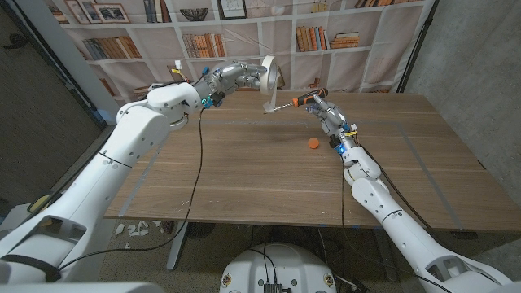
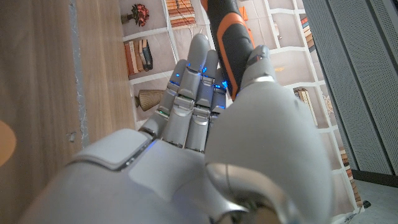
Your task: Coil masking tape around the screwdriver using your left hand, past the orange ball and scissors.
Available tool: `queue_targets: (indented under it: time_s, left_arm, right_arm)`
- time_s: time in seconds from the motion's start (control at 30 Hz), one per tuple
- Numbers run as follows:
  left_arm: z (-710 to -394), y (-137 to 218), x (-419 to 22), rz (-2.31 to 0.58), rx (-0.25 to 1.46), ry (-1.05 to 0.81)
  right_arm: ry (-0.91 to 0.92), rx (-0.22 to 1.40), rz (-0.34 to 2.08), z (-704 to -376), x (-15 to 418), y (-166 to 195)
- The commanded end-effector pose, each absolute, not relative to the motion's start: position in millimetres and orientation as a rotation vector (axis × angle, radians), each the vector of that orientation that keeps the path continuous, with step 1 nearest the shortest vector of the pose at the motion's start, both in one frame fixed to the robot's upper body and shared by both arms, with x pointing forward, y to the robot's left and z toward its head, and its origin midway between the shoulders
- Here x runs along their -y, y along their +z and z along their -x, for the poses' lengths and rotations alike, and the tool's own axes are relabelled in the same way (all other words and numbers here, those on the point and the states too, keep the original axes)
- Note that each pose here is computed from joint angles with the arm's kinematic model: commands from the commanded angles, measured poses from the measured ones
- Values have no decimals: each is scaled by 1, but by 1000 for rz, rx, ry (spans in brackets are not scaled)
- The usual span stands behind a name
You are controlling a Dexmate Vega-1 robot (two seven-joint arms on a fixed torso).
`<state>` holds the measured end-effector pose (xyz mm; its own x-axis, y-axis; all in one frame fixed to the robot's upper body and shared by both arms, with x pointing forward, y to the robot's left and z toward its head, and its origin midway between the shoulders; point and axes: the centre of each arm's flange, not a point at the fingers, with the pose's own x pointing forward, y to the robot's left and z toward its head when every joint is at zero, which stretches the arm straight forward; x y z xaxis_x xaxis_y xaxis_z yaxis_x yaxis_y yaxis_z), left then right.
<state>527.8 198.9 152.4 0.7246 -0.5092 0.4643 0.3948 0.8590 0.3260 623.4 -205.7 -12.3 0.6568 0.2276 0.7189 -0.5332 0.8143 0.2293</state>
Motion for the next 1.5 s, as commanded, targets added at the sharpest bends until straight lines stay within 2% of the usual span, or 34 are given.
queue_targets:
  time_s: [0.03,0.57,1.0,1.5]
  left_arm:
    - [-517,153,-188,-194,596,-558]
    - [-517,142,-177,-160,570,-631]
    - [-521,129,-166,-169,524,-666]
    - [-525,117,-147,-157,493,-709]
  right_arm:
    - [324,788,-421,-627,190,-8]
    - [206,820,-470,-623,175,1]
    - [47,844,-574,-612,172,12]
    - [-108,850,-589,-601,156,24]
